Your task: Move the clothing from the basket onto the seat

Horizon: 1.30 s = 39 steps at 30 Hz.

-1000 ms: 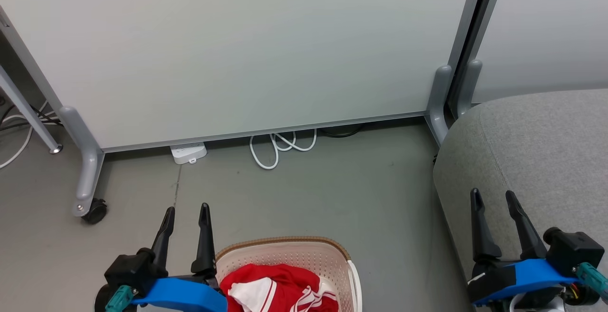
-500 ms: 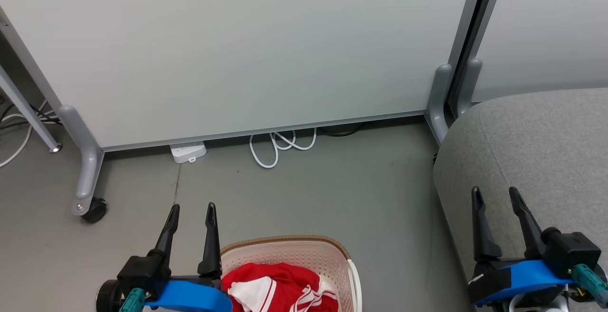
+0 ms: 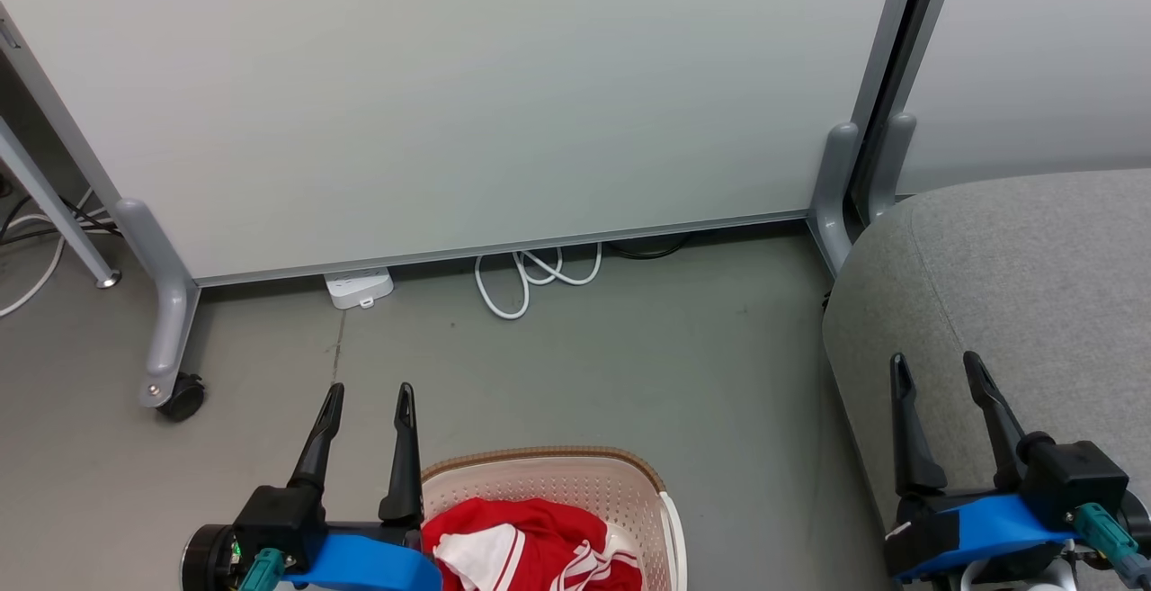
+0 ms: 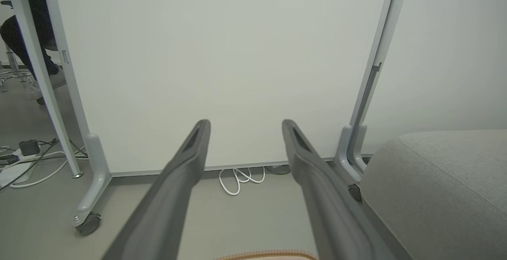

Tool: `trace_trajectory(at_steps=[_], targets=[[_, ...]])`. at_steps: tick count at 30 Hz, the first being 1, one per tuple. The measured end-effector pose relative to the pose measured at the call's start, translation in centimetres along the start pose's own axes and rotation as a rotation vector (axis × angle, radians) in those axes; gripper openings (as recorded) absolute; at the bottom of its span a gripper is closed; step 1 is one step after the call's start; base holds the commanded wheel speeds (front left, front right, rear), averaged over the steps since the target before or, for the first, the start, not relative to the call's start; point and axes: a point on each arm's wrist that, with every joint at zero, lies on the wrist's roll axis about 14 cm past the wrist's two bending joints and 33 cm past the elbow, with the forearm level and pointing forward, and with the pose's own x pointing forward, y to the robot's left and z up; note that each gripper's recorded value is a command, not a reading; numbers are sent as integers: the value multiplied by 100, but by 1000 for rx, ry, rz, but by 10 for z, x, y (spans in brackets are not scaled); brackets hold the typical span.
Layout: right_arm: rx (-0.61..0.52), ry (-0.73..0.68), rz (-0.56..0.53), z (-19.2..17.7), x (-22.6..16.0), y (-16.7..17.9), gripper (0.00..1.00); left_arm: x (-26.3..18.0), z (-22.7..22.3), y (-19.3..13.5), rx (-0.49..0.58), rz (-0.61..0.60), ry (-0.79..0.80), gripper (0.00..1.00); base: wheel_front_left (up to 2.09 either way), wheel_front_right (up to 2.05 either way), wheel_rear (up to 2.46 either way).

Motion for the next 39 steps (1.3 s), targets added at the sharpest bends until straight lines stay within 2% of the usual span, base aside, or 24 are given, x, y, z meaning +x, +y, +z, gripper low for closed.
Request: trace_trajectory(at_steps=[11,19,28,39], targets=[[3,12,5,-4,1,2,100,1,-7,0,6,-4,21,100,0,0,0],[3,-1,31,-4,25,9,100,18,-53,-3,7,-37,170,100,0,0,0],[5,-40,63,-11,72,14,100,33,-155,-15,63,-172,511,100,0,0,0],[27,64,7,-71,89,-11,100,17,-293,-38,117,-356,941,100,0,0,0]])
